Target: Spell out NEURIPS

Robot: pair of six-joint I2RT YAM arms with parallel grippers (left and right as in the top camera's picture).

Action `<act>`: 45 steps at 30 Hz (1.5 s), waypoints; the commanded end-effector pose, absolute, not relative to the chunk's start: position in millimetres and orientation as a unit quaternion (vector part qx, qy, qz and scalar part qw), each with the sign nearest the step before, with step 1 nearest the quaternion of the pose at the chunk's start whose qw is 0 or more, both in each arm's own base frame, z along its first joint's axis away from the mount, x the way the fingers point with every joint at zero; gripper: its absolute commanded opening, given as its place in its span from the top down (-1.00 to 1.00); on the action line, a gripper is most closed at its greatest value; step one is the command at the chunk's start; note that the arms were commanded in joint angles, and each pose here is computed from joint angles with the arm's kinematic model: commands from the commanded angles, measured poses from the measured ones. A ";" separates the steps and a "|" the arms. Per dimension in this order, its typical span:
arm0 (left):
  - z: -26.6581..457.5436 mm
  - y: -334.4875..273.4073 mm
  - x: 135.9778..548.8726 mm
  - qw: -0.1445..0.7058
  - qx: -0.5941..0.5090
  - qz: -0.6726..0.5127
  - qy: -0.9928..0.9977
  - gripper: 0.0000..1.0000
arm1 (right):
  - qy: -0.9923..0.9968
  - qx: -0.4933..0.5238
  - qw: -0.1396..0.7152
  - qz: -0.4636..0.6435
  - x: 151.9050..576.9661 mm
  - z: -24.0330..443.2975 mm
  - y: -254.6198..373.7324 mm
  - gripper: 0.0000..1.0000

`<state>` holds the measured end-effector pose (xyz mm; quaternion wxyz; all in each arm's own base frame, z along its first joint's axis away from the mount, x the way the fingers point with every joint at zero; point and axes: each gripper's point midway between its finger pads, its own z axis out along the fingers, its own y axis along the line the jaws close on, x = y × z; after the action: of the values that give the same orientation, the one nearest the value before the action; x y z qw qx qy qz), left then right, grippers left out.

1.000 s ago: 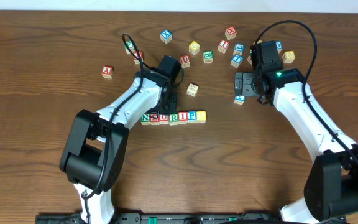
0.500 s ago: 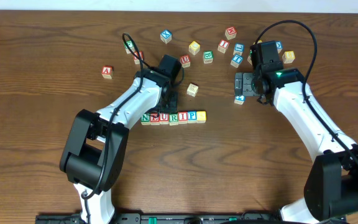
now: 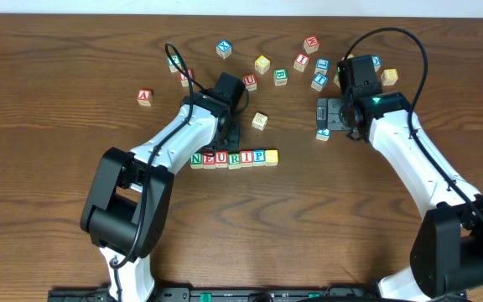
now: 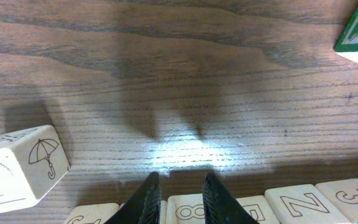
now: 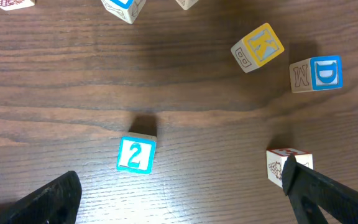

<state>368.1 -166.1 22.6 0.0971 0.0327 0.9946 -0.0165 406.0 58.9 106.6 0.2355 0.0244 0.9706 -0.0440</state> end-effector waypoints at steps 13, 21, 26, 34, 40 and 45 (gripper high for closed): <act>17.5 -156.4 357.4 0.075 0.040 0.004 0.996 0.54 | 0.968 0.039 0.243 -0.040 410.6 113.2 58.1 -0.99; 17.1 -154.9 354.3 0.069 0.040 0.007 0.997 0.54 | 0.969 0.039 0.242 -0.040 410.1 112.9 58.0 -0.99; 17.0 -154.8 354.0 0.068 0.040 0.008 0.997 0.54 | 0.969 0.039 0.242 -0.040 410.1 112.9 58.0 -0.98; 16.7 -153.6 351.6 0.063 0.041 0.010 0.997 0.54 | 0.969 0.039 0.242 -0.040 410.1 112.9 58.0 -0.99; 16.8 -153.8 351.9 0.064 0.041 0.009 0.997 0.54 | 0.969 0.039 0.242 -0.040 410.1 112.9 58.0 -0.98; 17.6 -156.4 357.6 0.076 0.041 0.005 0.996 0.54 | 0.969 0.039 0.242 -0.040 410.1 112.9 58.0 -0.98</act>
<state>355.9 -160.2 20.4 0.0716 0.0336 0.9969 -0.0051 405.4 58.7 106.3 0.2343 0.0305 0.9707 -0.0428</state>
